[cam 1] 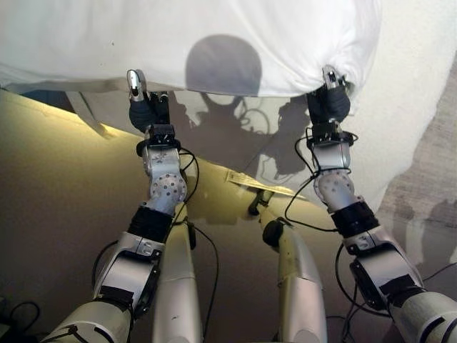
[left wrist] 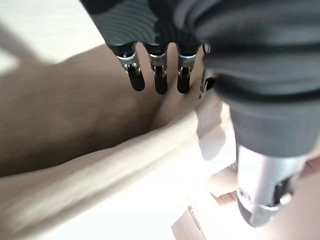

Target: Make the bed

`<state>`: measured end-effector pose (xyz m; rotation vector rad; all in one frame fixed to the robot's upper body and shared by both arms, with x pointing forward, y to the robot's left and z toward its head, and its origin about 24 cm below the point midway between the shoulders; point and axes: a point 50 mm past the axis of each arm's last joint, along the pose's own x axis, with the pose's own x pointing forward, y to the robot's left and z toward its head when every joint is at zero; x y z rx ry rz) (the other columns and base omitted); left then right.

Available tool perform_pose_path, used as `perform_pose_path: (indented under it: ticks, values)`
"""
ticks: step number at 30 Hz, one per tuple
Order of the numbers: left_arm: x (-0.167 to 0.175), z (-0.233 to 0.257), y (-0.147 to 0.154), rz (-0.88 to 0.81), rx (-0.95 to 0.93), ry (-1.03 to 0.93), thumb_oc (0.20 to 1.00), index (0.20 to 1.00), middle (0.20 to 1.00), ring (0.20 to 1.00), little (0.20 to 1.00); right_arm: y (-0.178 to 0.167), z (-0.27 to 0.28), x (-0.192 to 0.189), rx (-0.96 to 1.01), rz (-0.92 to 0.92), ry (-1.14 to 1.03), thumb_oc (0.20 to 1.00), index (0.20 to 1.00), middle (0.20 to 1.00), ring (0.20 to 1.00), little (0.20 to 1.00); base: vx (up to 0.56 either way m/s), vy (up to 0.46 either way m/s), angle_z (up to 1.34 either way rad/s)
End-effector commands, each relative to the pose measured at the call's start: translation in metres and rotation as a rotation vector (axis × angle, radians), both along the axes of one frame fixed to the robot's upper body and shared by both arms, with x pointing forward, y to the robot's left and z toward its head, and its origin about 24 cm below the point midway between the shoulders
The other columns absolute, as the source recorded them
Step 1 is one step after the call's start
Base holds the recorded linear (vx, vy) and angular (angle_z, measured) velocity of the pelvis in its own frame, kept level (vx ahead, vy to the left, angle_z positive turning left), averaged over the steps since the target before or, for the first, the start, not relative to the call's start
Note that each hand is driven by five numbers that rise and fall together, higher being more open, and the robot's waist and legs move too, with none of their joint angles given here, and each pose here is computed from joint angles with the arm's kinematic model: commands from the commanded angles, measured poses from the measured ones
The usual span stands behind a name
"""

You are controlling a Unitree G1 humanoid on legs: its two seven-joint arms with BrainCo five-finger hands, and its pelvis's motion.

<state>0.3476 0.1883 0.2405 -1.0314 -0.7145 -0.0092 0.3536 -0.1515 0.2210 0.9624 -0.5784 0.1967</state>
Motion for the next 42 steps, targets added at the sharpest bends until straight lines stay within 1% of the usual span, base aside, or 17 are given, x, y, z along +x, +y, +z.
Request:
perform_pose_path:
  ticks: [1,3,4,5,21,26,29,32,35,36,37,38,40,42]
  values:
    - [-0.022,0.043,0.032,0.149,0.000,-0.205,1.000,1.000,1.000,1.000,1.000,-0.046,0.008,-0.021,-0.013,-0.147,-0.105,0.200,0.200,0.200,0.200,0.200,0.02,0.059,0.08]
    - [-0.022,0.045,0.032,0.150,0.014,-0.207,1.000,1.000,1.000,1.000,1.000,-0.045,0.005,-0.022,-0.024,-0.139,-0.099,0.200,0.200,0.200,0.200,0.200,0.01,0.047,0.05]
    - [-0.024,0.050,0.036,0.174,0.041,-0.214,0.382,0.382,0.382,0.382,0.382,-0.047,0.005,-0.023,-0.035,-0.137,-0.104,0.200,0.200,0.200,0.200,0.200,0.01,0.052,0.00]
    - [-0.025,0.052,0.037,0.183,0.053,-0.219,0.200,0.200,0.200,0.200,0.200,-0.046,0.005,-0.023,-0.041,-0.134,-0.106,0.200,0.200,0.200,0.200,0.200,0.00,0.038,-0.03]
    - [-0.033,0.037,0.065,0.302,0.090,-0.164,0.200,0.200,0.200,0.200,0.200,-0.058,0.000,-0.026,-0.067,-0.160,-0.099,0.200,0.200,0.200,0.200,0.200,0.00,0.024,-0.02]
    - [-0.037,0.030,0.074,0.338,0.138,-0.126,0.200,0.200,0.200,0.200,0.200,-0.063,-0.004,-0.028,-0.070,-0.184,-0.081,0.200,0.200,0.200,0.200,0.200,-0.01,0.041,-0.03]
    - [-0.045,0.011,0.086,0.389,0.242,-0.044,0.200,0.200,0.200,0.200,0.200,-0.071,-0.010,-0.030,-0.084,-0.225,-0.049,0.200,0.200,0.200,0.200,0.200,-0.01,0.122,-0.06]
    - [-0.051,-0.008,0.093,0.397,0.330,0.028,0.200,0.200,0.200,0.200,0.200,-0.081,-0.017,-0.035,-0.114,-0.274,-0.015,0.200,0.200,0.200,0.200,0.200,0.00,0.217,-0.03]
    - [-0.059,-0.020,0.092,0.397,0.443,0.066,0.200,0.200,0.200,0.200,0.200,-0.095,-0.028,-0.045,-0.160,-0.333,0.023,0.200,0.200,0.200,0.200,0.200,0.01,0.226,0.16]
    - [-0.059,-0.021,0.092,0.396,0.444,0.070,0.200,0.200,0.200,0.200,0.200,-0.095,-0.029,-0.046,-0.161,-0.334,0.027,0.200,0.200,0.200,0.200,0.200,0.03,0.420,0.29]
    - [-0.065,-0.033,0.092,0.396,0.511,0.106,0.200,0.200,0.200,0.200,0.200,-0.104,-0.043,-0.055,-0.152,-0.373,0.065,0.200,0.200,0.200,0.200,0.200,0.03,0.321,0.26]
    - [-0.065,-0.034,0.092,0.395,0.513,0.111,0.200,0.200,0.200,0.200,0.200,-0.104,-0.045,-0.056,-0.153,-0.373,0.069,0.200,0.200,0.200,0.200,0.200,0.05,0.445,0.32]
    - [-0.075,-0.036,0.103,0.437,0.606,0.137,0.200,0.200,0.200,0.200,0.200,-0.105,-0.052,-0.059,-0.162,-0.385,0.092,0.200,0.200,0.200,0.200,0.200,0.05,0.426,0.19]
    - [-0.083,-0.038,0.106,0.430,0.651,0.141,0.200,0.200,0.200,0.200,0.200,-0.104,-0.061,-0.059,-0.162,-0.374,0.122,0.200,0.200,0.200,0.200,0.200,0.04,0.385,-0.25]
